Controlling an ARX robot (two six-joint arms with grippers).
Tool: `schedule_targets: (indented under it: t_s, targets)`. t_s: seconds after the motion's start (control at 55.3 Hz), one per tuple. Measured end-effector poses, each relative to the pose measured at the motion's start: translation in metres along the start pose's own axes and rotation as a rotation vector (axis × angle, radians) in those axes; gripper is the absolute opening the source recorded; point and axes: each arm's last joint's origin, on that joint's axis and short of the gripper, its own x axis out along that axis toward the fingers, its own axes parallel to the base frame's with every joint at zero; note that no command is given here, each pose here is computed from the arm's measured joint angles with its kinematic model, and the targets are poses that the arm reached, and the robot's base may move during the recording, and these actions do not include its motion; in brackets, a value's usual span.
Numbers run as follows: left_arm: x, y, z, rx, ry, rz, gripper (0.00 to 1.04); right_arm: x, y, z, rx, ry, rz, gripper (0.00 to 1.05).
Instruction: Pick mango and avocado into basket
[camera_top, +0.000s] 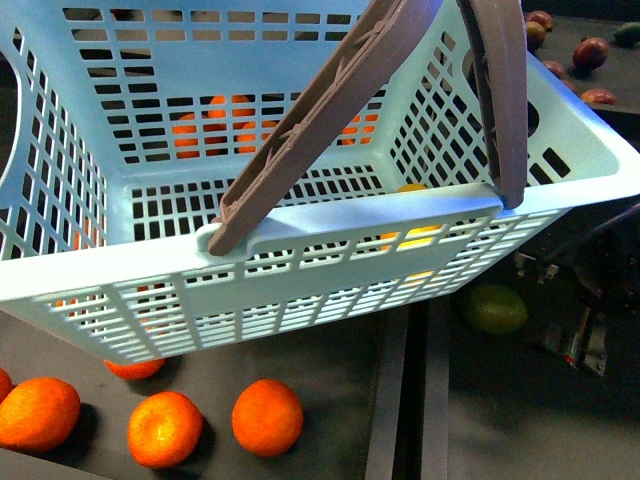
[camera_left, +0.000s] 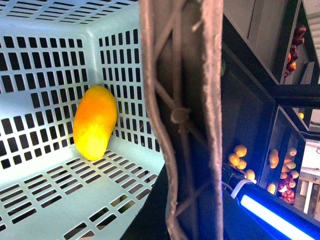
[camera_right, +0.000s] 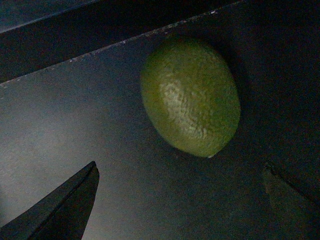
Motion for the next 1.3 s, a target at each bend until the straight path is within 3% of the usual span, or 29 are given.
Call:
schedule_targets:
  t_s: [0.579,0.869,1.104,1.303]
  targets:
    - [0.000,0.001,0.001,0.000,-0.008,0.006,0.07,0.060,-0.036,0.028,-0.016,-0.038,0.022,0.97]
    - [0.000,0.001,0.001,0.000,-0.007,0.006,0.07,0.075,-0.042,0.026,0.011,-0.025,0.032,0.97]
    - [0.000,0.000,0.001,0.000,-0.006,0.005,0.07,0.079,-0.032,0.016,0.051,-0.004,0.053,0.71]
    - [0.000,0.000,0.001,-0.001,-0.004,0.003,0.07,0.070,-0.022,0.005,0.099,-0.003,0.060,0.68]
